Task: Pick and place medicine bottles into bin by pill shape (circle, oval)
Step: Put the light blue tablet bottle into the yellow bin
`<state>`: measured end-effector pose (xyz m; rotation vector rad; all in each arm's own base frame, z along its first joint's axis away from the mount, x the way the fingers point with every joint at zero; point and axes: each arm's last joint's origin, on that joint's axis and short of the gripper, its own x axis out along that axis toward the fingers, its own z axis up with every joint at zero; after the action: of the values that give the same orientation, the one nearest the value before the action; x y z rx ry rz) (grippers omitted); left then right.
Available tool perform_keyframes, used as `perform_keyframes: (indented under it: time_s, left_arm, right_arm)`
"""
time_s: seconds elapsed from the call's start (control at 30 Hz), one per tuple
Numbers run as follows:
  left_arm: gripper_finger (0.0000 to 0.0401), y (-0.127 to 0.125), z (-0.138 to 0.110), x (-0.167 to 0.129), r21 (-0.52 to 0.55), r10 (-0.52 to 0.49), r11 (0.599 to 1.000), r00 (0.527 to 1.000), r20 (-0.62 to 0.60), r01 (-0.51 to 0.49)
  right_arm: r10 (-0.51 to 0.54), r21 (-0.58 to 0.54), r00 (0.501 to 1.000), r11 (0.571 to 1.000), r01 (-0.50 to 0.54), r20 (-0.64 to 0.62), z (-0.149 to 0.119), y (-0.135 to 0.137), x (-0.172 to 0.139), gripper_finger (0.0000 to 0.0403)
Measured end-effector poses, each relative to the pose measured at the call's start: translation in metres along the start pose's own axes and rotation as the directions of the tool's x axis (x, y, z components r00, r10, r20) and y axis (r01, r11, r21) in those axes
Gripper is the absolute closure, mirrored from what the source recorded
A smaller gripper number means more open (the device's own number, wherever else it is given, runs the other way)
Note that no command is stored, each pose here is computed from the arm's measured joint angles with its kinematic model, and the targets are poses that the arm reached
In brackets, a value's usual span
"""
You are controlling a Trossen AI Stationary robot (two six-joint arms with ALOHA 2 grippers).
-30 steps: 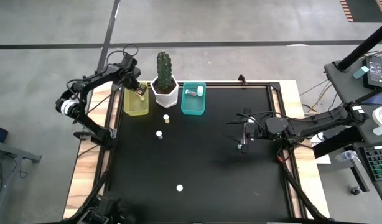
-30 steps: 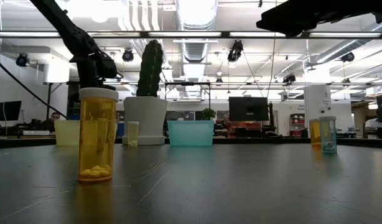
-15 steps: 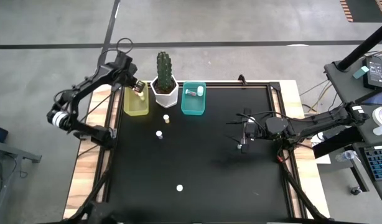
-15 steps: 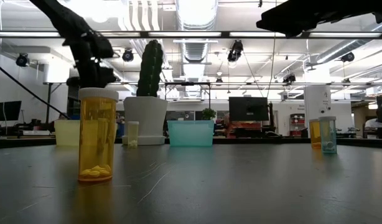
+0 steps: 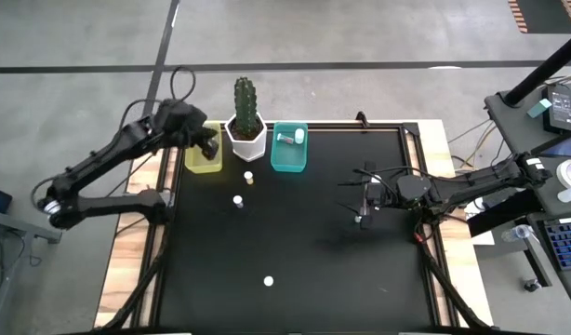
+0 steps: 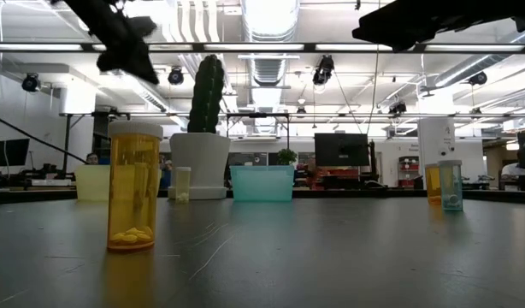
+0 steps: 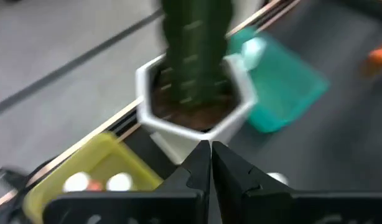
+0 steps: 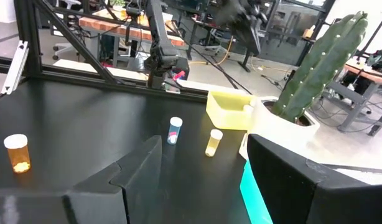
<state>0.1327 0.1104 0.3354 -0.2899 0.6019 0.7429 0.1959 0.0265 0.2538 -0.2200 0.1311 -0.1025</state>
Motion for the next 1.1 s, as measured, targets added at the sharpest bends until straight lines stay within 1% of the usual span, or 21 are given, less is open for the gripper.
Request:
perform_keyframes:
  time_s: [0.13,0.23,0.33,0.43,0.53,0.63,0.73,0.8,0.93,1.0,1.1]
  left_arm:
    - [0.0401,-0.021,-0.009,-0.019,0.045,-0.135,0.990,0.984,0.118,0.131]
    - [0.0401,-0.034,-0.023,-0.023,0.082,-0.247,0.969,0.949,0.196,0.235]
    - [0.0401,-0.045,-0.037,-0.023,0.132,-0.344,0.938,0.904,0.253,0.320]
    - [0.0401,-0.054,-0.051,-0.019,0.171,-0.417,0.908,0.860,0.294,0.383]
    - [0.0401,-0.060,-0.063,-0.013,0.197,-0.470,0.882,0.822,0.322,0.427]
    - [0.0401,-0.066,-0.074,-0.006,0.218,-0.510,0.860,0.789,0.341,0.462]
    - [0.0401,-0.070,-0.079,-0.003,0.230,-0.532,0.847,0.774,0.344,0.480]
    - [0.0401,-0.071,-0.079,-0.003,0.233,-0.536,0.844,0.772,0.343,0.483]
    - [0.0401,-0.071,-0.080,-0.002,0.233,-0.535,0.844,0.774,0.338,0.482]
    - [0.0401,-0.071,-0.079,-0.002,0.233,-0.535,0.845,0.774,0.339,0.482]
    - [0.0401,-0.071,-0.079,-0.002,0.234,-0.535,0.845,0.774,0.338,0.482]
  right_arm:
    - [-0.009,0.022,1.000,1.000,0.009,0.006,0.001,0.000,0.000,0.0172]
    - [-0.045,0.049,0.999,0.998,0.045,-0.001,0.000,-0.001,0.000,0.0172]
    - [-0.084,0.088,0.996,0.993,0.084,-0.010,0.000,-0.003,0.000,0.0172]
    - [-0.087,0.154,0.996,0.984,0.088,-0.011,0.000,-0.003,0.000,0.0172]
    - [-0.081,0.256,0.996,0.963,0.089,-0.042,-0.003,-0.002,0.000,0.0172]
    - [-0.070,0.365,0.992,0.925,0.104,-0.105,-0.011,0.001,0.003,0.0172]
    - [-0.049,0.475,0.986,0.872,0.120,-0.159,-0.018,0.003,0.006,0.0172]
    - [-0.023,0.540,0.982,0.833,0.122,-0.186,-0.021,0.005,0.007,0.0172]
    - [0.071,0.650,0.976,0.755,0.084,-0.208,-0.024,0.008,0.007,0.0172]
    - [0.112,0.696,0.972,0.715,0.066,-0.207,-0.025,0.009,0.007,0.0172]
    - [0.152,0.737,0.959,0.671,0.078,-0.239,-0.021,0.010,0.007,0.0172]
